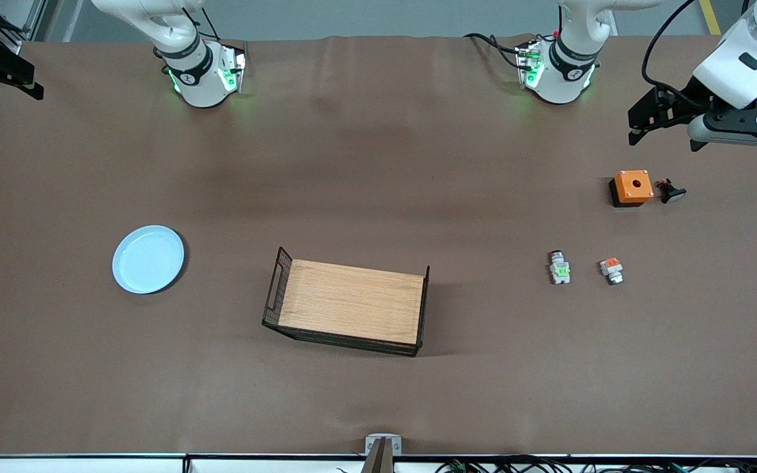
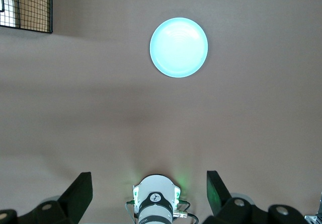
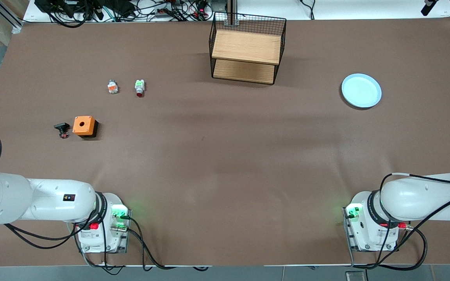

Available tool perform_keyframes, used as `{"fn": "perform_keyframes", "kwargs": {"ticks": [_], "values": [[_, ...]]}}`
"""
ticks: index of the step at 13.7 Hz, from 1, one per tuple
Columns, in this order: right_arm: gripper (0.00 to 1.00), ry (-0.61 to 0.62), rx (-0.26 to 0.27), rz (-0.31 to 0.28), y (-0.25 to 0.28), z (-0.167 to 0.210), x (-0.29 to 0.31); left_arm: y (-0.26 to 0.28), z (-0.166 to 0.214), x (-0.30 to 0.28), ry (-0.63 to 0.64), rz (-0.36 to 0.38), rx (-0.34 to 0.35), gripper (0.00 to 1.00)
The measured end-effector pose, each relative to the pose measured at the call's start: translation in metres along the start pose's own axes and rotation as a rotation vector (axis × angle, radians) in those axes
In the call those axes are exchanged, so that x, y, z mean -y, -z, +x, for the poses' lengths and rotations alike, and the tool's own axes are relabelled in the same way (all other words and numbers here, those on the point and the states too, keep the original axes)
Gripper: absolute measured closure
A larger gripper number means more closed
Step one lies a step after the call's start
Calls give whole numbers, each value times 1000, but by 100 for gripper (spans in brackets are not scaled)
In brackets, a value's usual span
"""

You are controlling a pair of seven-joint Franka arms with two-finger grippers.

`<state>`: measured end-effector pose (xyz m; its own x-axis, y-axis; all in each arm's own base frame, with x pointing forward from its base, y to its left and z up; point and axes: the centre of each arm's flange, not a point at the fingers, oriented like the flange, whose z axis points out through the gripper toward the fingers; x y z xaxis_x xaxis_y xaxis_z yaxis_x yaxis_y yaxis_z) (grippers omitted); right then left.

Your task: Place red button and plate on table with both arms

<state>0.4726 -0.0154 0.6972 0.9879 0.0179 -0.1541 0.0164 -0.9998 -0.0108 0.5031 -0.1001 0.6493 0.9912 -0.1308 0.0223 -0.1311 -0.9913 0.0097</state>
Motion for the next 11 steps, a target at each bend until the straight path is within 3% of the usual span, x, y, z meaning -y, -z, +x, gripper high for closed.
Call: {"fn": "perform_keyframes", "kwargs": {"ticks": [11], "values": [[0, -1, -34, -5, -13, 29, -1, 0, 0, 0, 0, 0, 0, 0]]}}
